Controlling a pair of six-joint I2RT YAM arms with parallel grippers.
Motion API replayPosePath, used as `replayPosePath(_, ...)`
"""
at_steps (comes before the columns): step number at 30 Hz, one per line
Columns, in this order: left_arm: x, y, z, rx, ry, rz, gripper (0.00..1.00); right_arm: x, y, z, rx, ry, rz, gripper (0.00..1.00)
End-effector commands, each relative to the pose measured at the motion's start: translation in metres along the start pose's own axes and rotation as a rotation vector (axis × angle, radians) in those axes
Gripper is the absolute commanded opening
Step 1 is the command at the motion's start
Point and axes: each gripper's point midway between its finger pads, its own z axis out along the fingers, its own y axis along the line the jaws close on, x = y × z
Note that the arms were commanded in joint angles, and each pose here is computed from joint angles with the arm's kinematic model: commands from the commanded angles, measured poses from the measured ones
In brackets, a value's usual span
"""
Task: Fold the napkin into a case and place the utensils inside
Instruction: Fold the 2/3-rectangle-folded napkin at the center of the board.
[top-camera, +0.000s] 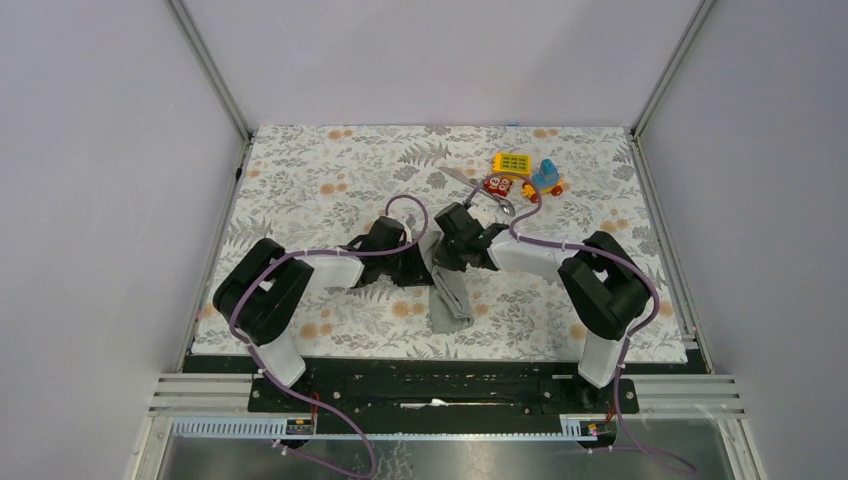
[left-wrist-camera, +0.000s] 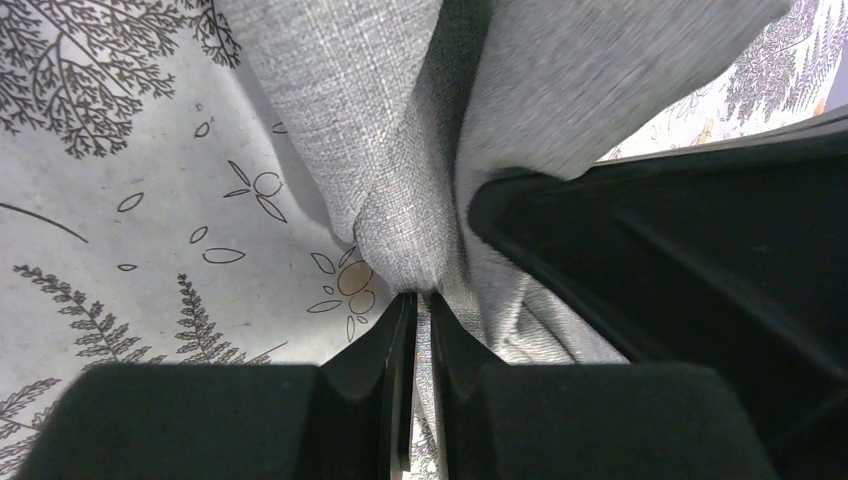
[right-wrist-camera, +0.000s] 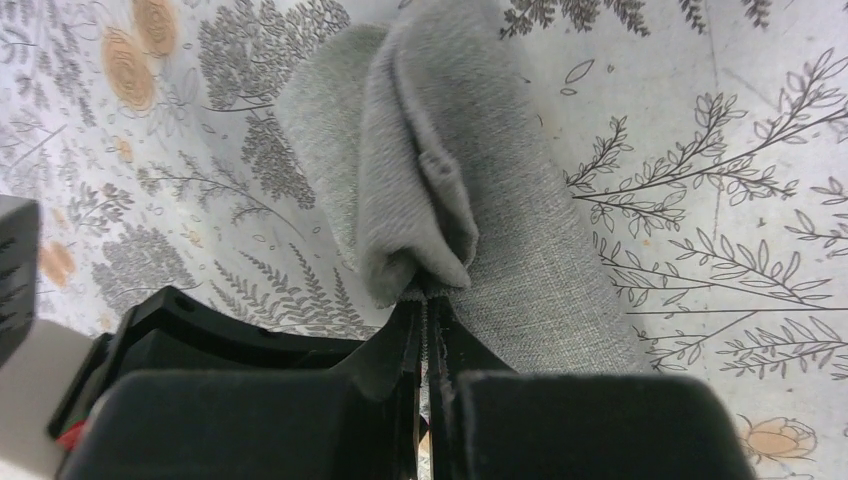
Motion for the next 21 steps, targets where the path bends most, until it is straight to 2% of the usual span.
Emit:
replayPosePath(1,0.005,0.017,0.001,-0.058,-0.014,0.016,0.15,-0.004,0.015,0.008,0.000,-0.069,0.034,0.00)
replayPosePath(5,0.007,0.015,-0.008,-0.058,-0.011,0.024,0.15,-0.003,0.012,0.013,0.004,-0.102,0.028,0.00)
replayPosePath(8,0.009,0.010,-0.019,-0.044,-0.013,0.027,0.20,-0.004,0.004,0.016,0.021,-0.130,0.019,0.00)
replayPosePath(10,0.010,0.009,-0.028,-0.038,-0.018,0.029,0.25,-0.005,0.000,0.017,0.027,-0.141,0.014,0.00)
replayPosePath(13,0.008,0.001,-0.045,0.020,-0.048,0.018,0.44,-0.003,-0.001,0.017,0.028,-0.140,0.007,0.00)
replayPosePath(15,0.007,-0.008,-0.051,0.075,-0.046,0.007,0.52,-0.003,0.000,0.015,0.024,-0.140,0.005,0.00)
replayPosePath(21,-0.004,-0.026,-0.048,0.131,-0.038,0.020,0.57,-0.002,0.012,0.009,-0.016,-0.139,0.009,0.00)
